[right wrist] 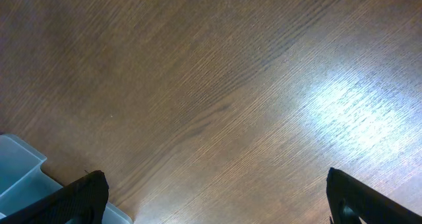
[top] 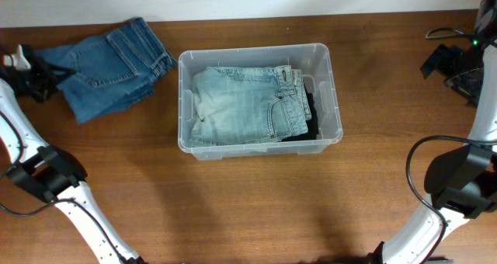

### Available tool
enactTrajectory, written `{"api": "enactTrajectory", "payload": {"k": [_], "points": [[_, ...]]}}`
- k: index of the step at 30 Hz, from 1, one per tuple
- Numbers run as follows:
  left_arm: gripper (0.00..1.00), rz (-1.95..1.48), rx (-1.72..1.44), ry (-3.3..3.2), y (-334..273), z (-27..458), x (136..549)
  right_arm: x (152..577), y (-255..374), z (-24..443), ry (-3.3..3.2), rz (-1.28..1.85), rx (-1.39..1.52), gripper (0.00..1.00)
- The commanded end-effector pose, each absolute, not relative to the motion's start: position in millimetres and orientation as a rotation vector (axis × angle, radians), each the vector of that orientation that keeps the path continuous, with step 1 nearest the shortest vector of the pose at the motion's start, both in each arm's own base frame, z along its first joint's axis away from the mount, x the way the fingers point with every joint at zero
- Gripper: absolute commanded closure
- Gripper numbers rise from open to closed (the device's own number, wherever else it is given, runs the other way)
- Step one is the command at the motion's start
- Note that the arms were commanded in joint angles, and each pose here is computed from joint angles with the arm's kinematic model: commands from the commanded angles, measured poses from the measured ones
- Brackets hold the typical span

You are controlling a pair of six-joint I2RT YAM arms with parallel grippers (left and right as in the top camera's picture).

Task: Pack container
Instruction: 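Lift the dark-blue jeans and lower them into the container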

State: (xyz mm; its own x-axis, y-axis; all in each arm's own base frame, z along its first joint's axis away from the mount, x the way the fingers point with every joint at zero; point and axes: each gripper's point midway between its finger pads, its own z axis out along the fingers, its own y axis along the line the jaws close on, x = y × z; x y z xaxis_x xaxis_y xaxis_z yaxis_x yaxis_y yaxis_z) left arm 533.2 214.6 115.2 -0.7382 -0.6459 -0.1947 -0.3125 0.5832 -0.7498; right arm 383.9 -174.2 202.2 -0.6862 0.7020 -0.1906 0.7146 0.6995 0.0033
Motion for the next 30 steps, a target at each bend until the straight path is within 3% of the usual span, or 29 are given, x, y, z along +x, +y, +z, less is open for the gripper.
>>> {"api": "enactTrajectory", "payload": {"k": [1,3,6,12,24,30], "points": [[0.99,-0.937,-0.450,2.158,174.6,280.8,526.7,382.2,-177.0,200.5,2.726,-0.124,1.171,0.02],[0.99,-0.886,-0.307,2.098,140.5,341.2,517.0,382.1,-177.0,200.5,2.726,-0.124,1.172,0.02],[0.99,-0.835,-0.170,2.048,97.1,392.3,504.5,382.2,-177.0,200.5,2.726,-0.124,1.171,0.02],[0.99,-0.708,0.058,1.986,-10.6,460.4,477.8,382.1,-177.0,200.5,2.726,-0.124,1.172,0.02],[0.99,-0.925,0.529,1.980,-220.7,464.5,421.4,382.1,-176.9,200.5,2.726,-0.123,1.171,0.02],[0.99,-1.007,0.675,1.992,-280.6,458.9,382.2,382.2,-177.0,200.5,2.726,-0.124,1.171,0.02]]}}
